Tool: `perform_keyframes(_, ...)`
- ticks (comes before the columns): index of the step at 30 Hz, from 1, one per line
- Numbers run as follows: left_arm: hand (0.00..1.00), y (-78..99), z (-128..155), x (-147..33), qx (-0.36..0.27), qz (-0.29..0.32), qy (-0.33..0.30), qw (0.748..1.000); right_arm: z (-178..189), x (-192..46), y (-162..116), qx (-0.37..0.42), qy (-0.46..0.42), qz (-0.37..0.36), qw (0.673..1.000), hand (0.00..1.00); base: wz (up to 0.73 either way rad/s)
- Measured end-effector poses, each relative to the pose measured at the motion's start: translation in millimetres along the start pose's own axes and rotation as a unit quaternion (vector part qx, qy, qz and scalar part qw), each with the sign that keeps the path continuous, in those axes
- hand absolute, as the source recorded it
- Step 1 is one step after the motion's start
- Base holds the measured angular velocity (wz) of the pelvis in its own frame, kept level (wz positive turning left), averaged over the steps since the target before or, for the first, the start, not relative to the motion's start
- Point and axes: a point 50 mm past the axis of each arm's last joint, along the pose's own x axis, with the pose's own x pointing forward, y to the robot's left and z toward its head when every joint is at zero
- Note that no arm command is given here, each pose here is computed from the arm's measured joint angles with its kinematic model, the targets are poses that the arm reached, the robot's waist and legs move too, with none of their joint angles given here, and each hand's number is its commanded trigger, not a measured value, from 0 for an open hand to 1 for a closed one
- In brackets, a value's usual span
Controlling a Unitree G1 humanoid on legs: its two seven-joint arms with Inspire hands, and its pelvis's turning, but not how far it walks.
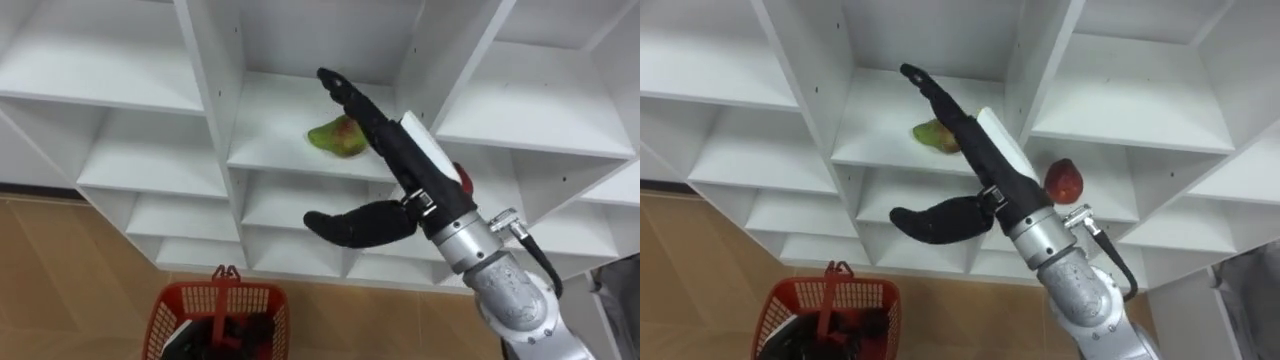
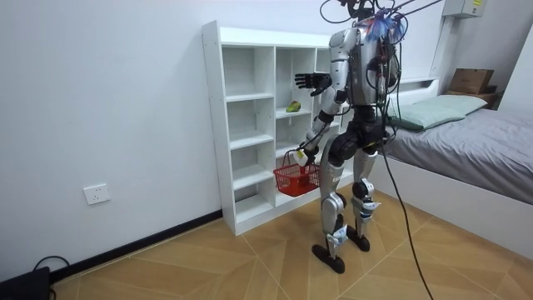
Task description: Collect fruits from the closet
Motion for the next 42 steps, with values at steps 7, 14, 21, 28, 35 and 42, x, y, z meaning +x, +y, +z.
perform_keyframes(7,1.0,0.4,-2,-0.3,0.008,0.006,0.007,1.0,0,1,-6,-0.016,-0.002,-0.032,0.999,0.0,0.04)
perform_keyframes(14,1.0,1.2,-6,-0.5,0.006,0.011,0.023,1.0,4,6,-9,-0.03,-0.012,-0.04,0.999,0.0,0.03)
perform_keyframes(21,1.0,1.0,-6,-0.3,0.009,0.009,0.027,1.0,7,25,-8,-0.044,-0.036,-0.036,0.998,0.0,0.01)
perform_keyframes(28,1.0,2.4,-2,1.8,0.036,0.007,0.029,0.999,-12,28,-12,-0.051,-0.001,-0.06,0.997,0.0,0.0)
perform_keyframes(35,1.0,3.4,0,3.1,0.061,0.004,0.032,0.998,-26,30,-14,-0.076,0.026,-0.068,0.994,0.0,0.05)
perform_keyframes(42,1.0,5.5,4,4.3,0.062,0.007,0.029,0.998,-29,41,-21,-0.088,0.027,-0.078,0.993,0.0,0.08)
